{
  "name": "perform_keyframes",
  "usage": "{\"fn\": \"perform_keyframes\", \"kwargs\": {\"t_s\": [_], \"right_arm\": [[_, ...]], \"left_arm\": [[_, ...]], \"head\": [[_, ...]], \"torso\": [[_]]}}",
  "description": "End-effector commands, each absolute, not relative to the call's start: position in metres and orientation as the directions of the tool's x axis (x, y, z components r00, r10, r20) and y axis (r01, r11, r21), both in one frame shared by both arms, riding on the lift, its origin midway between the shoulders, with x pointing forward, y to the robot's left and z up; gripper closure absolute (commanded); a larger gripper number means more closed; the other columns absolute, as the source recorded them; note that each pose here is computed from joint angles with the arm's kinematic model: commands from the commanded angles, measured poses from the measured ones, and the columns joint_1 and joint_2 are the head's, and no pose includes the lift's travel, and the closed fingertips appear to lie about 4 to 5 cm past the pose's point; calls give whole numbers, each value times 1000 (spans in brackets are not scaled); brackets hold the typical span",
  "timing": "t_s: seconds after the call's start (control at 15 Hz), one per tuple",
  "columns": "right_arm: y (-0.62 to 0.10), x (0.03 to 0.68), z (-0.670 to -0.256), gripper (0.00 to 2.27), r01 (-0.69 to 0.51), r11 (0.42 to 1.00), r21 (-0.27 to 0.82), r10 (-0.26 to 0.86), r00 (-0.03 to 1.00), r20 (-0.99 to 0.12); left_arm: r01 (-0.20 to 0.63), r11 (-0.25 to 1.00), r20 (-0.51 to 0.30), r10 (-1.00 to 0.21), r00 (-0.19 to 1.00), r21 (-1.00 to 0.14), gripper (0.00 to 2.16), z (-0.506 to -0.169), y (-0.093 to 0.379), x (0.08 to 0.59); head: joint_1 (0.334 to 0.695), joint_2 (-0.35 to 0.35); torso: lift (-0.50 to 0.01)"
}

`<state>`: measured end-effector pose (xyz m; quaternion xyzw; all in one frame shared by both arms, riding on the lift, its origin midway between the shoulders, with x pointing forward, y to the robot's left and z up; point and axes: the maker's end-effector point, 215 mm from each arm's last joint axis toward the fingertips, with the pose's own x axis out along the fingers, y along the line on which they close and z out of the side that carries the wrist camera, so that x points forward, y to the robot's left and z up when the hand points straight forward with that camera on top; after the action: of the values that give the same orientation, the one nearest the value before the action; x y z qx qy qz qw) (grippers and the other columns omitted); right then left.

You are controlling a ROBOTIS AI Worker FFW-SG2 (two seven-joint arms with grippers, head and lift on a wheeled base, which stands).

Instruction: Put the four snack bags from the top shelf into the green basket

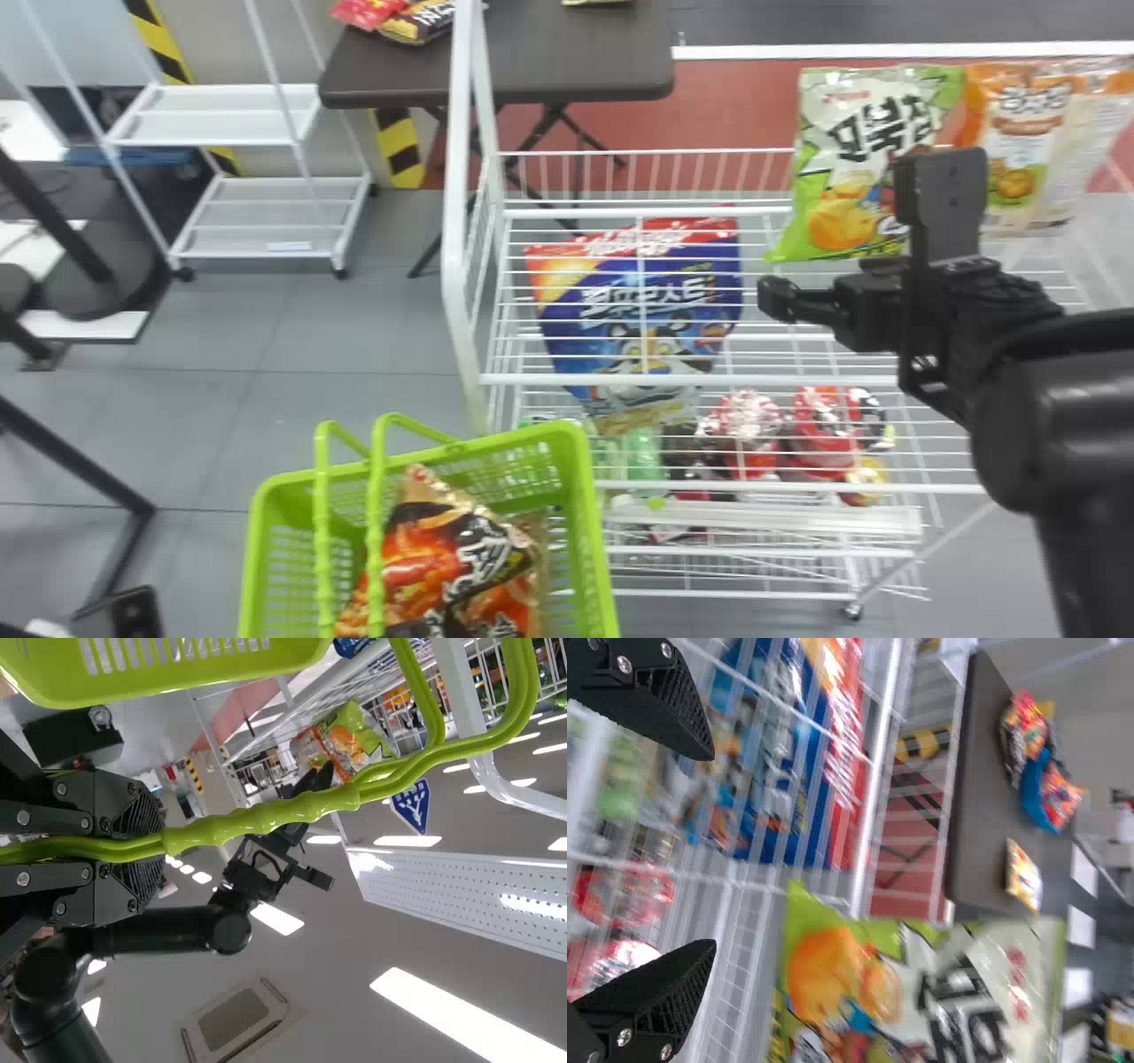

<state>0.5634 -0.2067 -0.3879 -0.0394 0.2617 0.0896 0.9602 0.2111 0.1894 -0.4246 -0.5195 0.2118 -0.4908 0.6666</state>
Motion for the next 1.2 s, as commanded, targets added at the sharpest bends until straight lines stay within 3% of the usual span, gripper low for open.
{"fn": "perform_keyframes", "kwargs": {"t_s": [0.0,0.27,0.4,0.47,0.53,0.67,1.13], "right_arm": [[-235,603,-382,60,-140,989,-49,103,883,-457],[-261,640,-392,90,-86,993,-79,43,899,-435],[-268,648,-406,353,-75,993,-94,23,883,-468],[-271,650,-411,583,-72,993,-95,18,877,-481],[-271,650,-413,1008,-77,993,-89,24,873,-488],[-271,647,-418,2192,-73,993,-90,19,869,-494],[-261,634,-402,2250,-101,991,-86,55,901,-430]], "left_arm": [[435,-29,236,-872,429,-900,2148,-424,191,209],[431,-27,234,-869,436,-902,2148,-424,193,207],[427,-26,232,-869,438,-904,2148,-425,194,206],[426,-24,230,-868,439,-904,2148,-425,194,205],[425,-24,230,-867,441,-905,2148,-426,194,205],[427,-22,229,-868,441,-904,2148,-425,195,205],[421,-20,226,-867,445,-907,2148,-426,197,202]], "head": [[695,-16],[695,-71],[695,-83],[695,-94],[695,-97],[695,-99],[695,-95]], "torso": [[0],[0],[0],[0],[0],[0],[0]]}}
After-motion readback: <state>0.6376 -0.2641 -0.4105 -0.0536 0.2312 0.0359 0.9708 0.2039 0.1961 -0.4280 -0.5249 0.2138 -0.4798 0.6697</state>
